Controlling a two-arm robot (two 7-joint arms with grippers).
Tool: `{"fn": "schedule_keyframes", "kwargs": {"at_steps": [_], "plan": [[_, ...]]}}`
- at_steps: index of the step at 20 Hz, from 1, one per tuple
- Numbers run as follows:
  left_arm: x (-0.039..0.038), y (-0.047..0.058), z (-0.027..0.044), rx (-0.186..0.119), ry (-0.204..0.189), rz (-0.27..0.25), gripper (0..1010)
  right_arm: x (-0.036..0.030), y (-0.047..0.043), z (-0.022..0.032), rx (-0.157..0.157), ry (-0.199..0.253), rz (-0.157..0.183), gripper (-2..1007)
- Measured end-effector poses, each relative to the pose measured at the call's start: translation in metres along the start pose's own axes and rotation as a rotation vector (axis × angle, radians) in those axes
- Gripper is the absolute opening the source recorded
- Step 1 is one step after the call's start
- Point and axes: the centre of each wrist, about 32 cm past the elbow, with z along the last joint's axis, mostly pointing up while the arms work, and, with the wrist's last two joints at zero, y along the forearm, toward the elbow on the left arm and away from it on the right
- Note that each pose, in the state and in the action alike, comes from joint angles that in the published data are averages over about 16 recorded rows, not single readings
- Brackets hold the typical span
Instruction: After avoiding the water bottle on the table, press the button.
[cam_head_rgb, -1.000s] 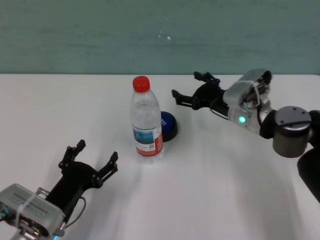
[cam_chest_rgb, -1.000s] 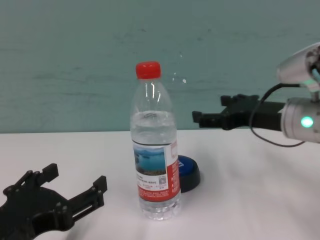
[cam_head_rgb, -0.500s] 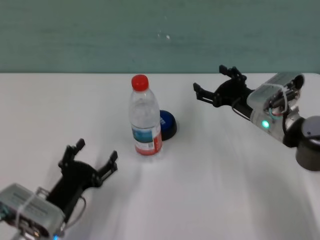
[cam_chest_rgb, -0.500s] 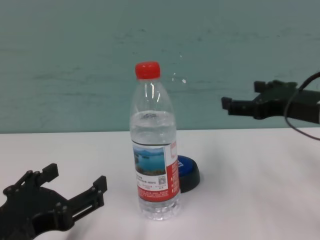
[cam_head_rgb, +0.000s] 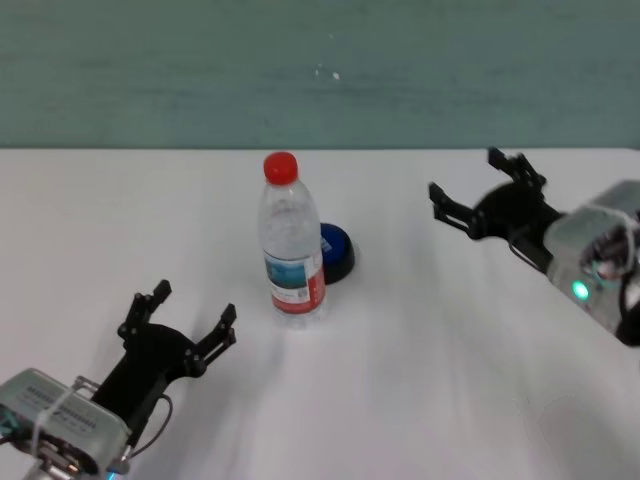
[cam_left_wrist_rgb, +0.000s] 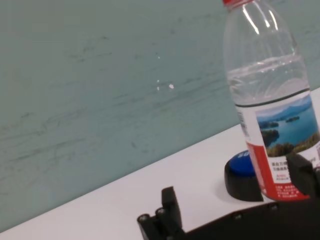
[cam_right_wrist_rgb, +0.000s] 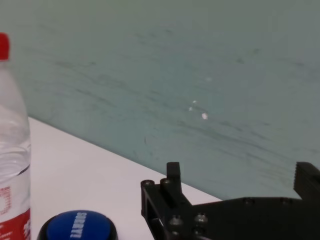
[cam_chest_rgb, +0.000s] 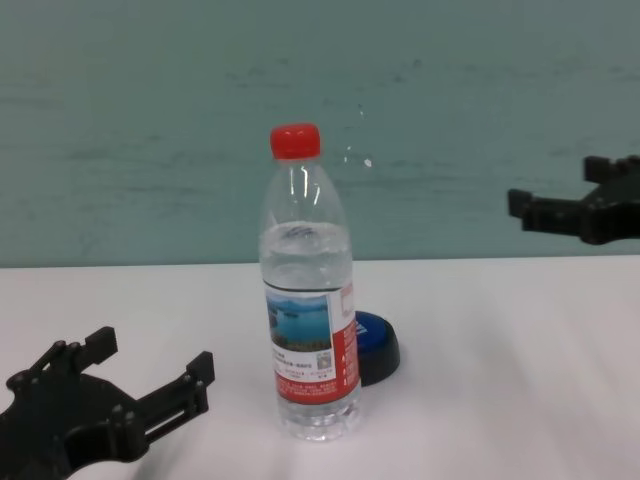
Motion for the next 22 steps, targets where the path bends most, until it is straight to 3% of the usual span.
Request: {"fn": "schedule_keyframes", "kwargs": {"at_steps": [7,13,18,22], "plan": [[0.0,0.0,0.0,0.0,0.0,0.0,1000,-0.0153,-0.0316,0.0019,-0.001,0.013,-0.061,1004],[0.0,0.0,0.0,0.0,0.0,0.0,1000,-0.0294,-0.0522,0.0018,0.002,0.025,-0.115,1004],[0.0,0.0,0.0,0.0,0.0,0.0,1000,-0.041,-0.0639,-0.0009,0.005,0.039,-0.151,1004],[0.0,0.0,0.0,0.0,0.0,0.0,1000,-0.0494,-0.067,-0.0051,0.007,0.052,-0.166,1004]]}}
